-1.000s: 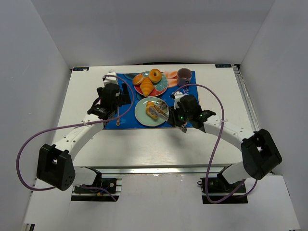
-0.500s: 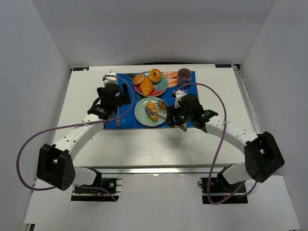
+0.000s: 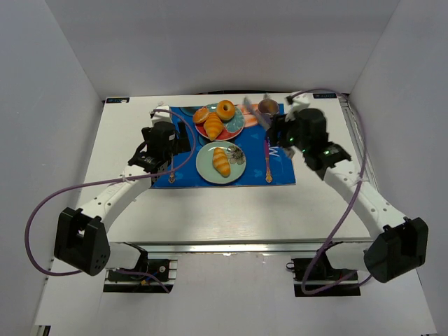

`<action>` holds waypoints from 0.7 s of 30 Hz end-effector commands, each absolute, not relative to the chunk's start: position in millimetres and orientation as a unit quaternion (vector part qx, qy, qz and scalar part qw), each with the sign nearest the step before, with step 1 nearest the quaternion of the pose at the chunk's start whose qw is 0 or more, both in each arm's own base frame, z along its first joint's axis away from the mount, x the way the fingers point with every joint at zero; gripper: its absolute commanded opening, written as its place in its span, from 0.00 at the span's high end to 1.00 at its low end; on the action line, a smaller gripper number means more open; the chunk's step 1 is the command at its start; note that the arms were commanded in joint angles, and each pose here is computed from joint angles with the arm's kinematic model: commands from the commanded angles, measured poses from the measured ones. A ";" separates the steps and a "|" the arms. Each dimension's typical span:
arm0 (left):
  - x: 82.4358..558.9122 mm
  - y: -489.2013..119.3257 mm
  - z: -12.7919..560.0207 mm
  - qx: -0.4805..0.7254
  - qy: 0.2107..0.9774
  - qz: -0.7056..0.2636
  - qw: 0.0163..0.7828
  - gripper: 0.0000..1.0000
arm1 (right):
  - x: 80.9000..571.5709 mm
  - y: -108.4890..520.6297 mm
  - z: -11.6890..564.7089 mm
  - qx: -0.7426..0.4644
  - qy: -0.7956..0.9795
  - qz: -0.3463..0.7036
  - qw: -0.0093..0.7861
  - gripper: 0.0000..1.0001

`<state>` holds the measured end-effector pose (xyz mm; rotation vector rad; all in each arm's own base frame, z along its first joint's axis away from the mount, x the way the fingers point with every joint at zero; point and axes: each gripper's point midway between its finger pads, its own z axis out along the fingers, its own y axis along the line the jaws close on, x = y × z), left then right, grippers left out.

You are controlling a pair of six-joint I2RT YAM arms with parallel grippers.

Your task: Place the bread

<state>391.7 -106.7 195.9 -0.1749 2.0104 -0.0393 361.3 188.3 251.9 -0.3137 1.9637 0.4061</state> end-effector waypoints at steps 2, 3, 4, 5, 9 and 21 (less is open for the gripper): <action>394.5 -104.5 202.9 -0.077 0.837 -0.017 0.542 0.02 | 421.8 106.7 282.5 -0.057 0.802 0.107 0.585 0.39; 395.7 -105.3 204.4 -0.076 0.836 -0.018 0.543 0.02 | 434.8 83.4 289.4 -0.040 0.798 0.087 0.595 0.39; 396.0 -105.7 204.5 -0.076 0.836 -0.019 0.543 0.02 | 444.2 74.2 288.0 -0.036 0.798 0.076 0.596 0.39; 396.3 -107.0 203.9 -0.074 0.837 -0.020 0.542 0.02 | 458.4 66.6 270.6 -0.040 0.809 0.061 0.584 0.39; 397.8 -108.2 205.8 -0.074 0.837 -0.022 0.541 0.02 | 502.7 28.8 251.1 -0.017 0.815 0.019 0.580 0.38; 393.2 -106.3 201.6 -0.073 0.842 -0.018 0.534 0.02 | 598.7 -45.2 161.0 0.041 0.855 -0.021 0.517 0.37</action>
